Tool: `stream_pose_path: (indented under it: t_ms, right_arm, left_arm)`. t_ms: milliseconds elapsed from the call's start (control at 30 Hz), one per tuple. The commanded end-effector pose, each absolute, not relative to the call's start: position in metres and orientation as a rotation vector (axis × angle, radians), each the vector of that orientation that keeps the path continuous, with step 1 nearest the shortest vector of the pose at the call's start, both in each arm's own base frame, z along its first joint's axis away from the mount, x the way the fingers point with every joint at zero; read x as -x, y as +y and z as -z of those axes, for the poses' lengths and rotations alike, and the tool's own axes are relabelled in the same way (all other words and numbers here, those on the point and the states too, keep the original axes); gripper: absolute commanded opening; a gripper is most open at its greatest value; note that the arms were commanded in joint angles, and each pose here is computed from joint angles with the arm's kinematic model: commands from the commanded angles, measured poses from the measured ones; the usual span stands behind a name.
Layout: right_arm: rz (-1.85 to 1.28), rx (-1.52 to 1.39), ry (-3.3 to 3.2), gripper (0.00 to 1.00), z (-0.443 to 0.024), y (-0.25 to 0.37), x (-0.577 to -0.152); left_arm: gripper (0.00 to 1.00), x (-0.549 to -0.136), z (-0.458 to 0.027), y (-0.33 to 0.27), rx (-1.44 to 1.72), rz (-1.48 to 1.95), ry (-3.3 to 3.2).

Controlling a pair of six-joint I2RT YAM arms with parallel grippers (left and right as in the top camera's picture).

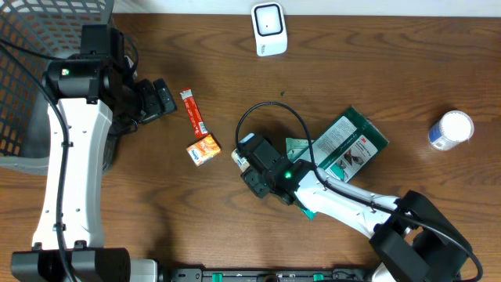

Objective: Scan the item barcode
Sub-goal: 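Lower the right gripper over the green-lidded jar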

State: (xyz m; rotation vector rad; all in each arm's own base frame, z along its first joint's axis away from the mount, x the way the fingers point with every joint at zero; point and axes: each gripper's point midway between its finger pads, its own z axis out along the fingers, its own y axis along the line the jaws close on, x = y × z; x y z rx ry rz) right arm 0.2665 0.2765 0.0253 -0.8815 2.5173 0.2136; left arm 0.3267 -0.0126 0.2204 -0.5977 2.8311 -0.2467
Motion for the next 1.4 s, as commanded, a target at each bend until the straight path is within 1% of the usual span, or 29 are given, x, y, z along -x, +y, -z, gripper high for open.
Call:
stream_pose_path:
  t_ms: [0, 67, 167, 400, 467, 500, 567, 600, 733, 800, 833, 867, 900, 967, 1033, 1100, 1133, 1200, 1367]
  right_arm:
    - [-0.220, 0.817, 2.418, 0.53, -0.072, 0.284, -0.289]
    - [-0.228, 0.818, 2.392, 0.53, -0.092, 0.284, -0.295]
    - [-0.222, 0.804, 2.381, 0.49, -0.124, 0.280, -0.302]
    - [-0.348, 0.812, 2.439, 0.43, -0.181, 0.281, -0.304]
    - [-0.346, 0.791, 2.450, 0.45, -0.194, 0.275, -0.307]
    - [-0.341, 0.779, 2.456, 0.48, -0.197, 0.271, -0.309]
    - [-0.331, 0.769, 2.471, 0.47, -0.196, 0.266, -0.310]
    - [-0.321, 0.768, 2.493, 0.49, -0.191, 0.263, -0.309]
    - [-0.274, 0.728, 2.645, 0.69, -0.162, 0.250, -0.298]
    - [-0.314, 0.750, 2.714, 0.83, -0.150, 0.253, -0.287]
    - [-0.354, 0.764, 2.737, 0.94, -0.146, 0.257, -0.282]
    - [-0.403, 0.779, 2.755, 0.99, -0.144, 0.262, -0.277]
    - [-0.499, 0.802, 2.773, 0.99, -0.142, 0.272, -0.270]
    - [-0.557, 0.815, 2.781, 0.99, -0.142, 0.277, -0.265]
    - [-0.571, 0.823, 2.784, 0.99, -0.142, 0.279, -0.263]
    - [-0.520, 0.803, 2.790, 0.99, -0.138, 0.275, -0.265]
    - [-0.485, 0.756, 2.805, 0.99, -0.137, 0.271, -0.268]
    - [-0.378, 0.569, 2.856, 0.99, -0.132, 0.258, -0.275]
    - [-0.258, 0.354, 2.893, 0.99, -0.121, 0.248, -0.274]
  left_arm:
    - [1.00, -0.324, -0.223, -0.012, 0.604, 0.240, 2.821]
    - [1.00, -0.324, -0.223, -0.012, 0.604, 0.240, 2.821]
    - [1.00, -0.324, -0.223, -0.012, 0.604, 0.240, 2.821]
    - [1.00, -0.324, -0.223, -0.012, 0.604, 0.241, 2.821]
    - [1.00, -0.324, -0.223, -0.012, 0.604, 0.241, 2.821]
    - [1.00, -0.324, -0.223, -0.012, 0.605, 0.240, 2.821]
    - [1.00, -0.324, -0.223, -0.012, 0.604, 0.240, 2.821]
    - [1.00, -0.324, -0.223, -0.012, 0.604, 0.241, 2.821]
    - [1.00, -0.323, -0.223, -0.012, 0.604, 0.240, 2.823]
    - [1.00, -0.323, -0.223, -0.012, 0.604, 0.240, 2.822]
    - [1.00, -0.324, -0.223, -0.012, 0.604, 0.240, 2.821]
    - [1.00, -0.324, -0.223, -0.012, 0.604, 0.240, 2.821]
    - [1.00, -0.324, -0.223, -0.012, 0.604, 0.240, 2.821]
    - [1.00, -0.324, -0.223, -0.012, 0.604, 0.240, 2.821]
    - [1.00, -0.324, -0.223, -0.012, 0.604, 0.240, 2.821]
    - [1.00, -0.324, -0.223, -0.012, 0.604, 0.240, 2.822]
    - [1.00, -0.323, -0.223, -0.012, 0.604, 0.240, 2.822]
    - [1.00, -0.323, -0.223, -0.012, 0.604, 0.241, 2.823]
    - [1.00, -0.323, -0.223, -0.012, 0.604, 0.240, 2.822]
